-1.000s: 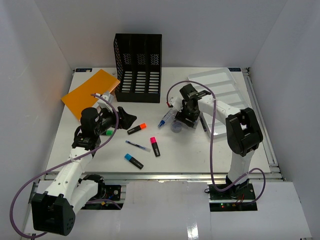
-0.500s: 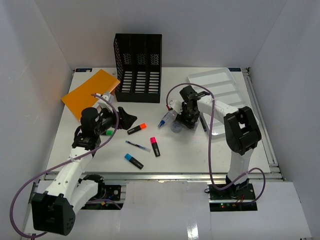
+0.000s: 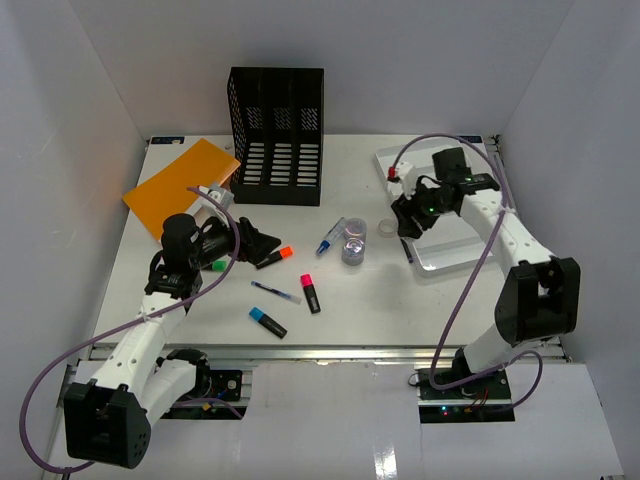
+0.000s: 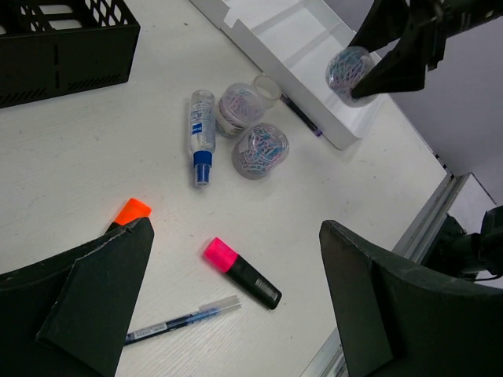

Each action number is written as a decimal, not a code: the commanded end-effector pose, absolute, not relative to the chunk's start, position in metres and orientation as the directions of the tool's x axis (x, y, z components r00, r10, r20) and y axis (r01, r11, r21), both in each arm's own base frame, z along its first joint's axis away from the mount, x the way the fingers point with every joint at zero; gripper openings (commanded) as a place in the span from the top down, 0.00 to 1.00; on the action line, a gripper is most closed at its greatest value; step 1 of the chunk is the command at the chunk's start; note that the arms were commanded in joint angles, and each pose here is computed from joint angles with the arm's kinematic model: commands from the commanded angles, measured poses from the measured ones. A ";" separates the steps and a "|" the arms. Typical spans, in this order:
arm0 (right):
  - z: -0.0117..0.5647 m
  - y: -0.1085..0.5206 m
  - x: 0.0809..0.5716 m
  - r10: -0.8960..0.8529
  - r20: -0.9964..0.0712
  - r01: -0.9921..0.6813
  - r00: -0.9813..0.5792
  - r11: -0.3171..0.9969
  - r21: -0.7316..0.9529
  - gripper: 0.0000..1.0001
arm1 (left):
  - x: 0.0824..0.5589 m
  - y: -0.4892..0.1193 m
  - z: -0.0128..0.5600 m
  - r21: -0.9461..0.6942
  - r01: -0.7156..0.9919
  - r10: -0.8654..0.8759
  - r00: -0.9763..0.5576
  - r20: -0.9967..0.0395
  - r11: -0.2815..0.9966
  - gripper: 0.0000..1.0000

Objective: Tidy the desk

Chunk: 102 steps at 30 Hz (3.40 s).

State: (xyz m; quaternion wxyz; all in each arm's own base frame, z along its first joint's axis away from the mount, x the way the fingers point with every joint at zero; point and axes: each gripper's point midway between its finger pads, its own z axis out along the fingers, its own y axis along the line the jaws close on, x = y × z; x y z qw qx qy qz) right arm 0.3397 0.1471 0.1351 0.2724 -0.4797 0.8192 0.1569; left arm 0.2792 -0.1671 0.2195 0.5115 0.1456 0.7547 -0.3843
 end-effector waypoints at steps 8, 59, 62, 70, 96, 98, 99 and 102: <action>0.125 0.019 0.330 -0.370 -0.582 -0.520 -0.724 0.847 0.108 0.82 | 0.272 -0.178 0.241 -0.426 0.685 -0.178 -0.405 -0.897 0.591 0.02; 0.139 0.237 0.323 -0.743 -0.667 -0.977 -0.055 0.179 -0.119 0.10 | 0.272 -0.179 0.234 -0.430 0.682 -0.168 -0.417 -0.893 0.591 0.02; 0.137 0.250 0.333 -0.740 -0.642 -0.954 -0.202 0.296 -0.042 0.10 | 0.272 -0.179 0.234 -0.427 0.682 -0.166 -0.416 -0.894 0.594 0.02; 0.103 0.265 0.309 -0.692 -0.557 -0.857 -0.459 0.510 0.074 0.10 | 0.273 -0.179 0.233 -0.426 0.682 -0.162 -0.417 -0.894 0.595 0.02; 0.056 0.264 0.331 -0.684 -0.450 -0.749 -0.574 0.661 -0.049 0.02 | 0.275 -0.178 0.231 -0.419 0.677 -0.156 -0.415 -0.896 0.604 0.02; 0.056 0.267 0.333 -0.683 -0.455 -0.752 -0.571 0.658 -0.045 0.01 | 0.275 -0.178 0.232 -0.417 0.679 -0.155 -0.414 -0.897 0.604 0.02; 0.057 0.268 0.334 -0.682 -0.459 -0.753 -0.569 0.657 -0.044 0.03 | 0.275 -0.178 0.232 -0.417 0.680 -0.155 -0.413 -0.898 0.604 0.02; 0.060 0.272 0.335 -0.679 -0.471 -0.757 -0.563 0.653 -0.036 0.06 | 0.275 -0.178 0.232 -0.418 0.679 -0.155 -0.414 -0.897 0.604 0.02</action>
